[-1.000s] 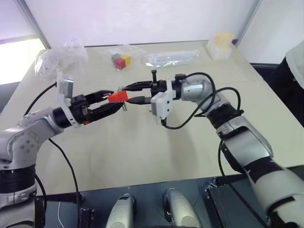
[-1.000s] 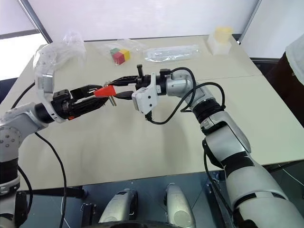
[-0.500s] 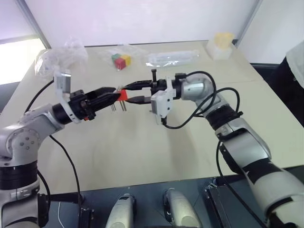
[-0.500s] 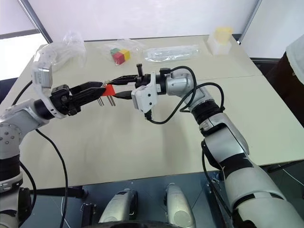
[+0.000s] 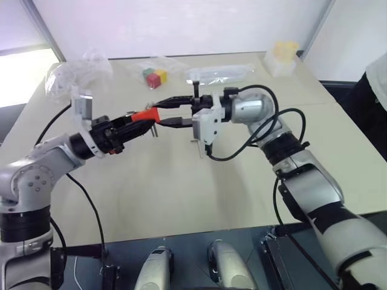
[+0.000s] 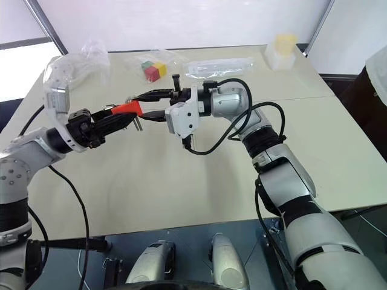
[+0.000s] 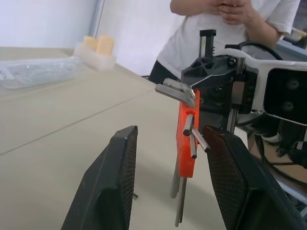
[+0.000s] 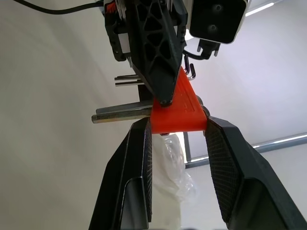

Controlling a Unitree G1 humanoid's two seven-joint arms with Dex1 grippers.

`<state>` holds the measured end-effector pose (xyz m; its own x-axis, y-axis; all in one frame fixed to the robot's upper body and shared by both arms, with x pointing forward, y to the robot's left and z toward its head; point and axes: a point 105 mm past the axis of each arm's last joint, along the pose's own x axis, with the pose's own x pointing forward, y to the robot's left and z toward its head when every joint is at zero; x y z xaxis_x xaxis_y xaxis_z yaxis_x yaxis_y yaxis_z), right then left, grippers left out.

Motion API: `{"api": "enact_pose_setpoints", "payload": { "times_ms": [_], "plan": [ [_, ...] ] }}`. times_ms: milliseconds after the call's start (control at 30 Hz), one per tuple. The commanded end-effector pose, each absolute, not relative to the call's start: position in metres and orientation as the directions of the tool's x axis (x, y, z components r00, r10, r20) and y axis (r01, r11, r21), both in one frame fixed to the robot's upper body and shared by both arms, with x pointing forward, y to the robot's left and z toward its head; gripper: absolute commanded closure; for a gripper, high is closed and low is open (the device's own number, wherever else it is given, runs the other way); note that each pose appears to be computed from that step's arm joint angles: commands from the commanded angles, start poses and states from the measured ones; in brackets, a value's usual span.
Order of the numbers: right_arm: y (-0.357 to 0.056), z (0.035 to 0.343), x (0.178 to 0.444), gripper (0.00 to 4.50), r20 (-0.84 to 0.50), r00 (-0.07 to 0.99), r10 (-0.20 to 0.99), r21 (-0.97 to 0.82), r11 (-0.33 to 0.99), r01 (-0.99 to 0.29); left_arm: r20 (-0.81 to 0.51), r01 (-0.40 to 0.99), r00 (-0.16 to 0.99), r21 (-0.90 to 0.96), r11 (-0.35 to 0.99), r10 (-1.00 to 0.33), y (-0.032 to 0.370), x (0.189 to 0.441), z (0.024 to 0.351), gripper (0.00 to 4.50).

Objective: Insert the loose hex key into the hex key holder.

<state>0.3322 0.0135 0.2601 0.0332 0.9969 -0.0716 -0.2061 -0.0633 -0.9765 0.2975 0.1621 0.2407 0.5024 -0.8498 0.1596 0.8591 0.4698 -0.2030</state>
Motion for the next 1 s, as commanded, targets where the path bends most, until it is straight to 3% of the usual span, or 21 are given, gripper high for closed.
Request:
{"api": "enact_pose_setpoints", "payload": {
  "times_ms": [33,1000],
  "plan": [
    [0.015,0.277,0.325,3.46,-0.013,0.002,1.0,-0.984,-0.012,-0.175,0.202,0.875,0.482,-0.158,0.457,-0.853,0.161,0.291,0.258,2.25],
    [0.003,0.272,0.34,3.46,-0.02,0.082,0.996,-0.982,-0.004,-0.191,0.197,0.871,0.489,-0.162,0.463,-0.85,0.164,0.286,0.259,2.25]
  ]
}}
